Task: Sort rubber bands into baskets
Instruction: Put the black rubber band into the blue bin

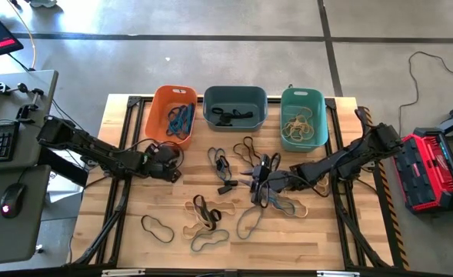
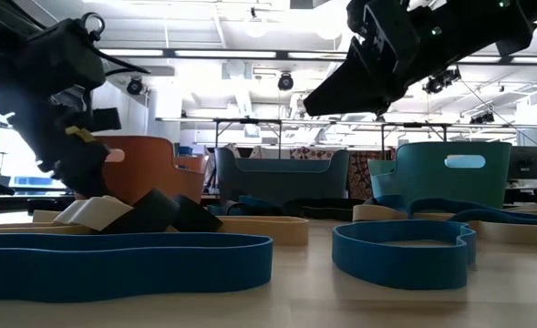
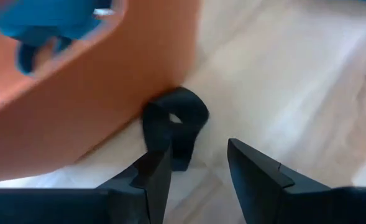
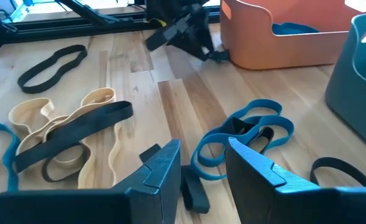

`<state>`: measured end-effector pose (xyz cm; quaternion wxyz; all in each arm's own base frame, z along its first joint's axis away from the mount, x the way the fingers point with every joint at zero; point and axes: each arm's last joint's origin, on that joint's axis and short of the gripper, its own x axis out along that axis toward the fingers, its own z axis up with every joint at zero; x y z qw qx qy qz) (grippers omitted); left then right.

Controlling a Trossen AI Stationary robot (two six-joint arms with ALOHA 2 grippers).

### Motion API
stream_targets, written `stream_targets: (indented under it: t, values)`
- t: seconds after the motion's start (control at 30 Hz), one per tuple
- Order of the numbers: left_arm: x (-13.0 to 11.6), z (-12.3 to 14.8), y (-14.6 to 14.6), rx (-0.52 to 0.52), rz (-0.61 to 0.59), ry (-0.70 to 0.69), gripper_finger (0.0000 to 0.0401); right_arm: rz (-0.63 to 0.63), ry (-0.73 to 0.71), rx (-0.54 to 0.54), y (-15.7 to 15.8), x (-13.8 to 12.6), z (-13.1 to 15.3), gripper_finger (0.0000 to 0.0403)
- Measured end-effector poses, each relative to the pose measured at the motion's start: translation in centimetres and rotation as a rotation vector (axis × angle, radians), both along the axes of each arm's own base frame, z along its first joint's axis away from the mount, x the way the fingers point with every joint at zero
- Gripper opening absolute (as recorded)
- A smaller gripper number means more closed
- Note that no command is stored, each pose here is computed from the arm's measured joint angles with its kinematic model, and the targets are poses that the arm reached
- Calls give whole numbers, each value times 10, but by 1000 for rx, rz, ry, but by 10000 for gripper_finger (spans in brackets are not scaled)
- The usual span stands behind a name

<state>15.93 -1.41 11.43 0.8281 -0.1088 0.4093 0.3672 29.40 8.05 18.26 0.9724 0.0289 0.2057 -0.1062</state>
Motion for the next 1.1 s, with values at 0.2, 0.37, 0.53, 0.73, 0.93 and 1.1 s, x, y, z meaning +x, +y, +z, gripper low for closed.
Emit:
stream_targets:
  t: [0.2, 0.37, 0.53, 0.73, 0.93, 1.1]
  values:
    - [0, -4, -1, -4, -46, 53, 148, 1, -5, 24, 3, -1, 0, 113]
    - [3, -11, -1, 24, -40, 90, 107, 10, -6, 31, 7, -2, 0, 113]
    - [6, -13, -3, 43, -78, 93, 20, 4, -6, 32, 5, -1, 0, 113]
    - [15, -8, -17, -13, -185, -32, 4, -4, -7, 31, 3, -1, 0, 113]
    - [26, 0, -36, -51, -265, -206, 1, -12, -17, 60, 4, -1, 0, 113]
    - [36, 11, -45, -76, -322, -357, 1, -2, -43, 18, 2, 1, 4, 113]
